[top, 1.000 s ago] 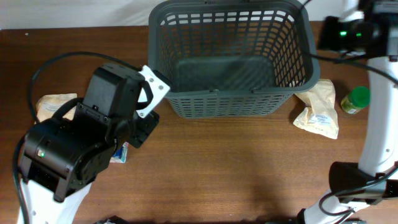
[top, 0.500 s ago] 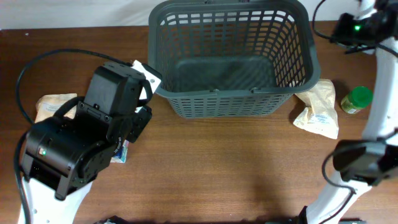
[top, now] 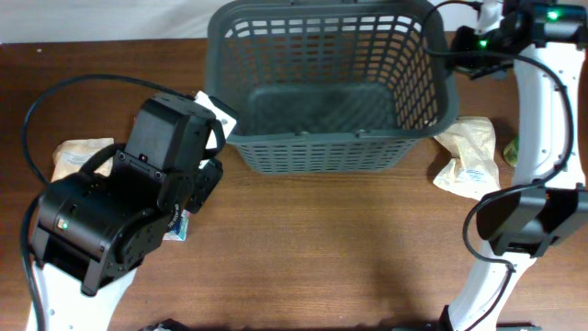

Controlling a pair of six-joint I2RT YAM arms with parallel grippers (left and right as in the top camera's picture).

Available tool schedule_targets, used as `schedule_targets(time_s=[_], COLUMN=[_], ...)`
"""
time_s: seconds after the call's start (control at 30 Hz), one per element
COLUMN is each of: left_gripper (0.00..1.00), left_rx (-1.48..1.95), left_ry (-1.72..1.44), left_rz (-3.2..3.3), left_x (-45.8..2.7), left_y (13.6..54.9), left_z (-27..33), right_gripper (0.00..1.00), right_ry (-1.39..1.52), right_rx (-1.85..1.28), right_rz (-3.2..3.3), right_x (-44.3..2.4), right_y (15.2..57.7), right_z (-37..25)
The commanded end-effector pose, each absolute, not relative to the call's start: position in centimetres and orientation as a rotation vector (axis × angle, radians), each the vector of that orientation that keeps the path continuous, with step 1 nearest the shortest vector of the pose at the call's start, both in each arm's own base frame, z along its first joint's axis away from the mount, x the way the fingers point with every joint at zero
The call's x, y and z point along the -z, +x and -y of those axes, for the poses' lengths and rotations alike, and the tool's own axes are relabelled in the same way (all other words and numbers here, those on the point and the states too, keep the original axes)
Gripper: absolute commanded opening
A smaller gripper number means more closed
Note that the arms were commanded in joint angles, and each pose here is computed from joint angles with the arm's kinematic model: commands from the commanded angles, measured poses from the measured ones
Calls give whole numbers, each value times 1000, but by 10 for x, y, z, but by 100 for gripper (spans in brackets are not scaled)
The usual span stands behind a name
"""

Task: Pack container
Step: 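Release the basket and move the left gripper to the blue box, then grasp the blue box with the left gripper and lift it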

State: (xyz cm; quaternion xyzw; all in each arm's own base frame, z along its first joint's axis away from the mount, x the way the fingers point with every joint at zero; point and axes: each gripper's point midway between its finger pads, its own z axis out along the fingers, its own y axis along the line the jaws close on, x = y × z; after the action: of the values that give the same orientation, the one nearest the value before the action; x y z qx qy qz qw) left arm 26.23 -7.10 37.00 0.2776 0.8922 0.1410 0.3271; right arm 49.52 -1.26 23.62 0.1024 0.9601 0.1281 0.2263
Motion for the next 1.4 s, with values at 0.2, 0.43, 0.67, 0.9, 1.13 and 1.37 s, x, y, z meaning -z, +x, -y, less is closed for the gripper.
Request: schedule_targets(time_s=[0.2,0.43,0.67,0.9,1.13,1.37], left_gripper=[2,11,46,69,69,70], left_rx=[-386,-423,-303,141,309,431], left_ry=[702,403,18,21,139,178], left_rz=[-2360,-2404,-2494,-2692,-2949,-3139], left_x=[-369,-372,-363,-303,-207,-127], left_y=[259,265,275,304,343,360], left_z=[65,35,-22,-39,-51,-56], right_gripper=[4,4,4,62,99,99], right_ry=[157,313,478,637,783,822], right_rx=[-408,-180,-134,-34,25,31], right_rz=[-2614,-2587,-2422,-2234,-2199,-2224], right_x=[-250,-265,-336,-398,-406,-399], right_y=[499,487,442,380,338,329], right_z=[-31,27,83,142,177,181])
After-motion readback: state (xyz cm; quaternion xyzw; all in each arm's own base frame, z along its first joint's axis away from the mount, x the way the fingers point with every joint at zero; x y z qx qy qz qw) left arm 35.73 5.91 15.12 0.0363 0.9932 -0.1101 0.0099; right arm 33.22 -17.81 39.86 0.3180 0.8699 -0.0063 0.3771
